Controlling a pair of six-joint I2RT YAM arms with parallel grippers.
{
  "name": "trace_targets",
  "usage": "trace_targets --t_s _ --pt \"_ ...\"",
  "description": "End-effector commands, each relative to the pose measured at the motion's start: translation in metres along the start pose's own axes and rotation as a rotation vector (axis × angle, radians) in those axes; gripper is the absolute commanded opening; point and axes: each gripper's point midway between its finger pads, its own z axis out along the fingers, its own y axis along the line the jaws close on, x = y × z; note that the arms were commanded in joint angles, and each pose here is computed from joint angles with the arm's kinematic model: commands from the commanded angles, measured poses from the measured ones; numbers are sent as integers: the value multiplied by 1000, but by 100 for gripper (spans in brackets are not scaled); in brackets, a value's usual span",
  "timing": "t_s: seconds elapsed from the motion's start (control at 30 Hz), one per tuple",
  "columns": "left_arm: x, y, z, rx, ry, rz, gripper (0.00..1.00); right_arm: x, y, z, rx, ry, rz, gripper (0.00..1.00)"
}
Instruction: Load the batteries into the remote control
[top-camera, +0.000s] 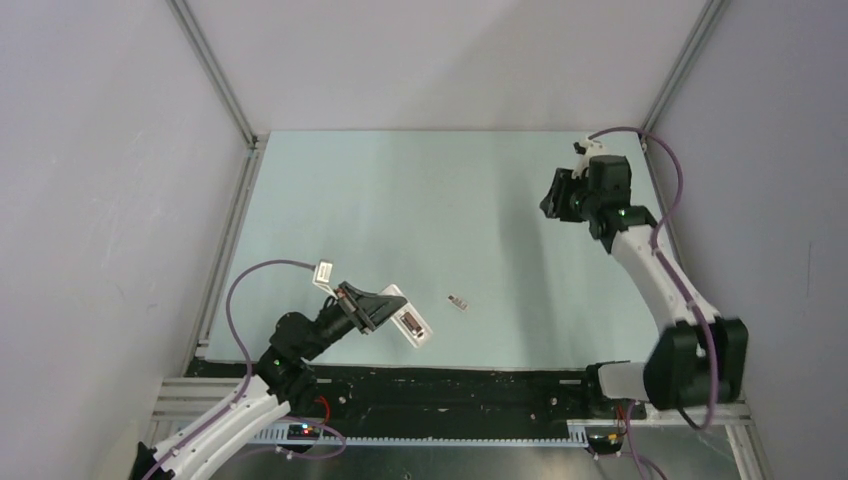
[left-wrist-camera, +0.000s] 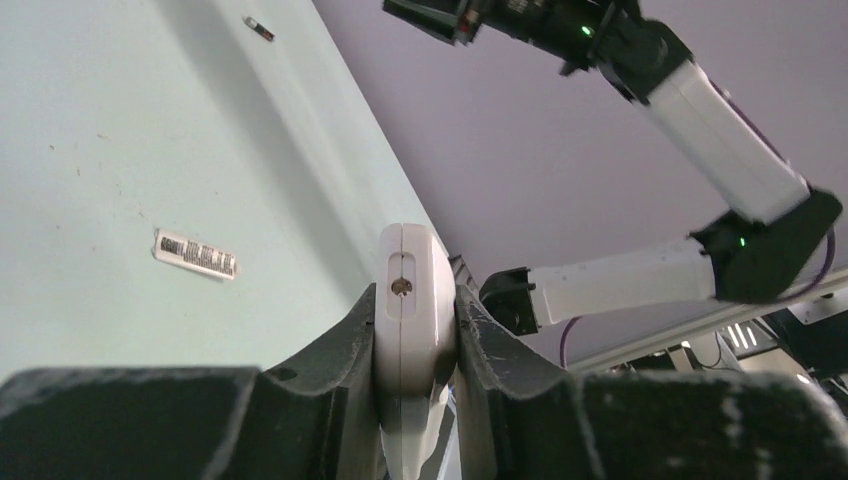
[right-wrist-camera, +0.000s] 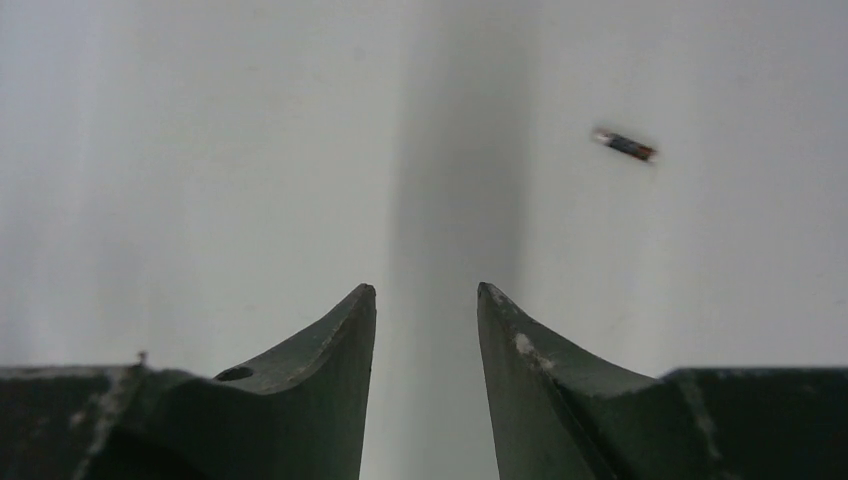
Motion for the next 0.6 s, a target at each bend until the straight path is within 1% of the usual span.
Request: trace_targets --t_s 0.0,0.1,0.13,0.17,0.2,0.23,0.33,0.43,0.5,0.57 --pt "-12 -26 2 58 -14 -8 0 -6 -33 22 -24 68 -199 48" --pt "-14 -32 4 62 -8 -3 0 -6 -59 50 -20 83 -293 51" --pt "-13 -31 5 57 2 -2 0 -11 -68 54 -17 77 -300 51" --pt "-14 -34 6 58 3 4 0 -7 -81 63 -34 96 -308 52" --pt "-13 -33 7 51 13 5 0 -12 -84 67 -49 89 -319 53" --pt "-15 -36 8 54 15 12 0 -6 -91 75 -80 110 -338 53" --pt "-14 -35 11 40 31 19 0 -8 -105 92 -90 112 -397 54" --pt "-13 -31 14 19 41 27 0 3 -119 114 -94 146 -454 55" --pt "-12 -28 15 8 46 31 0 12 -125 128 -110 194 -474 55" --pt "-13 -26 16 -1 46 37 0 10 -133 139 -110 217 -497 55"
